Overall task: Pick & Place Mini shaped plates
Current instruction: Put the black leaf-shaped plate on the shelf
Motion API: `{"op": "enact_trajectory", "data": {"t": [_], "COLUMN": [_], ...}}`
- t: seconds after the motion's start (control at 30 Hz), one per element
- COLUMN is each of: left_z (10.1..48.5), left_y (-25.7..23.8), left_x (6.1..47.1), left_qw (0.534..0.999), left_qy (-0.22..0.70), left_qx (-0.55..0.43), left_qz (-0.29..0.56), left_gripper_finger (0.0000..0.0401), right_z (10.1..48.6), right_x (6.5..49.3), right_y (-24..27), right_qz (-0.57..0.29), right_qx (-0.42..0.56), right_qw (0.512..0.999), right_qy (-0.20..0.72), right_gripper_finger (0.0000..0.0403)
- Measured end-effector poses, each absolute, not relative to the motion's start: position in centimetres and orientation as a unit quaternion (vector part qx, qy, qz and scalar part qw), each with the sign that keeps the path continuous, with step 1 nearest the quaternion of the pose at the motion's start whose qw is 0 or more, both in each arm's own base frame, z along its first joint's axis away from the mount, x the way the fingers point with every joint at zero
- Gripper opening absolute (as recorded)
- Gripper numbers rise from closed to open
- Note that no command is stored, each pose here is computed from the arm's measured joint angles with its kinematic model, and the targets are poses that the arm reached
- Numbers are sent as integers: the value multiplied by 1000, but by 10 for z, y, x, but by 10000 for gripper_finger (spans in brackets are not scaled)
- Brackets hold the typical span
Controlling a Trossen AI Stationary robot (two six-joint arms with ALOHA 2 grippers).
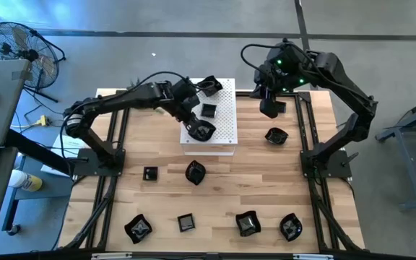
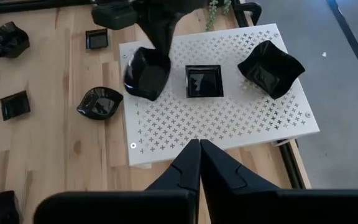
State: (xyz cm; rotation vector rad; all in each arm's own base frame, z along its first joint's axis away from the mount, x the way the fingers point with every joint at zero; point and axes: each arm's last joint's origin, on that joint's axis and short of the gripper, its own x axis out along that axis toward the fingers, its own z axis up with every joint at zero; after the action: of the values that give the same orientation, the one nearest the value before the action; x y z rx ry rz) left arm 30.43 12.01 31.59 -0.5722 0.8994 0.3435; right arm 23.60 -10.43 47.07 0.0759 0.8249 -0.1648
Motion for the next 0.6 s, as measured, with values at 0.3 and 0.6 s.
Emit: {"op": "enact_trajectory", "data": {"t": [0.3,0.6], "left_z": [321,310], "left_y": [122,125], "left_x": [310,320], "left_qw": [864,861], "left_qy": [391,396], "left_qx": [-275,-284], "left_qz": [158,145], "left_gripper_finger": [0,2], "right_z": [471,471], "right_x": [236,237], "right_y": [-104,-105], "right_qz": [-76,-71], "right_qx": [25,12], "right_qw": [912,914], "right_qy": [401,400], "right_gripper_finger": [2,2]}}
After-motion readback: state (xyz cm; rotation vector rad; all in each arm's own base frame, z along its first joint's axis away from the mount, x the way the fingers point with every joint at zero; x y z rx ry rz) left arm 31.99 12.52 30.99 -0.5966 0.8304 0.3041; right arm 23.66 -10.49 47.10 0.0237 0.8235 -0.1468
